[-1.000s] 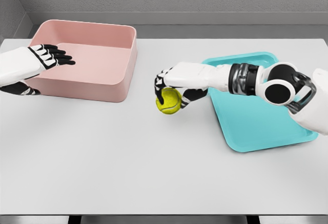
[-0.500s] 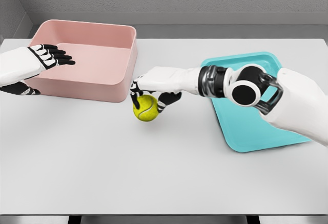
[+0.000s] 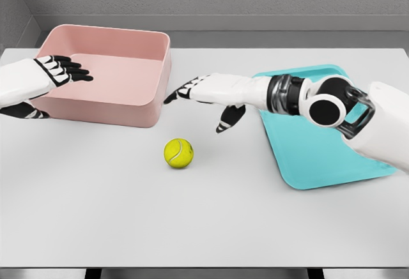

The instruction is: Put the tennis from the blue tray into the pink basket with both arms

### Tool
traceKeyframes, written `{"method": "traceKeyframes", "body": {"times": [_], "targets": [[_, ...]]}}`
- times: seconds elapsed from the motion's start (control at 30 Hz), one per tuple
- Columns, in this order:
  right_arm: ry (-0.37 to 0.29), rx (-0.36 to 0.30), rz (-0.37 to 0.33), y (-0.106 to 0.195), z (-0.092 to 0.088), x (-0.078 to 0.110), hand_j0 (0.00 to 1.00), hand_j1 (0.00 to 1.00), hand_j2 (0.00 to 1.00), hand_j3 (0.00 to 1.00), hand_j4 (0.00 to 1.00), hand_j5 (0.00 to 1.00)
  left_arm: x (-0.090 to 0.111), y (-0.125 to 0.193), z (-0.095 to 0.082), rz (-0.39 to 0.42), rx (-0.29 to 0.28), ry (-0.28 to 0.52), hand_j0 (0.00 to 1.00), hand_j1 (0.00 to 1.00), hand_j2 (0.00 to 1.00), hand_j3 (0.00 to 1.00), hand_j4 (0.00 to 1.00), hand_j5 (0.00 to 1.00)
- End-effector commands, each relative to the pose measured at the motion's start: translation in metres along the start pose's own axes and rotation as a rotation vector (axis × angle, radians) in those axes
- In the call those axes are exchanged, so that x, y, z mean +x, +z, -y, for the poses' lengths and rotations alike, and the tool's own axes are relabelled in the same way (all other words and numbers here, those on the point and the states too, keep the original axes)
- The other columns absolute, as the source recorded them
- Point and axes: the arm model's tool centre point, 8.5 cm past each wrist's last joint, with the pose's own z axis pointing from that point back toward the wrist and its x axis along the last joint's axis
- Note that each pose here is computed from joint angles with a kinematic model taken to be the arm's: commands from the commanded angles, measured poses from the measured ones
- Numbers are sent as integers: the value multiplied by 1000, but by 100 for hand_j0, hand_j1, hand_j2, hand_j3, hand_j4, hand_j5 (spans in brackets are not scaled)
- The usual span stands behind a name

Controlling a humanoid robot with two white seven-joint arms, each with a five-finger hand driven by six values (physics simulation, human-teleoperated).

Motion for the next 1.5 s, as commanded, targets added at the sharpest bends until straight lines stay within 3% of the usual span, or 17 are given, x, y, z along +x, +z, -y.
{"method": "traceKeyframes", "body": {"times": [0.0,0.07,0.17,0.27,0.37,0.47,0.57,0.63,0.7,1.03,1.47], "targets": [[41,-81,-90,51,31,-29,100,100,100,100,100,100,9,0,-6,27,2,-14,100,100,100,100,100,100],[48,-125,-148,91,38,-48,100,100,100,100,100,100,33,-5,-2,97,-16,-23,100,100,100,100,100,100],[28,-193,-270,154,37,-76,100,100,100,100,100,100,48,-9,6,140,-30,-14,100,100,100,100,100,100],[22,-223,-307,205,13,-91,100,100,100,100,100,100,64,-23,15,190,-28,13,100,100,100,100,100,100],[7,-245,-316,235,-12,-95,100,100,100,100,100,100,77,-42,22,230,-3,29,100,100,100,100,100,100],[9,-240,-302,235,-17,-94,100,100,100,100,100,100,91,-56,35,266,-9,67,100,100,100,100,100,100],[22,-259,-295,237,-12,-91,100,100,100,100,100,100,101,-71,38,287,9,54,100,100,100,100,100,100],[4,-248,-296,234,-19,-92,100,100,100,100,100,100,105,-77,40,295,20,49,100,100,100,100,100,100],[-49,-230,-263,218,-41,-92,100,100,100,100,100,100,108,-81,40,303,33,57,100,100,100,100,100,100],[-47,-229,-266,218,-40,-92,100,100,100,100,100,100,97,-82,30,263,33,-15,100,100,100,100,100,100],[-47,-231,-265,218,-39,-92,100,100,100,100,100,100,127,-116,43,314,38,-58,100,100,100,100,100,100]]}}
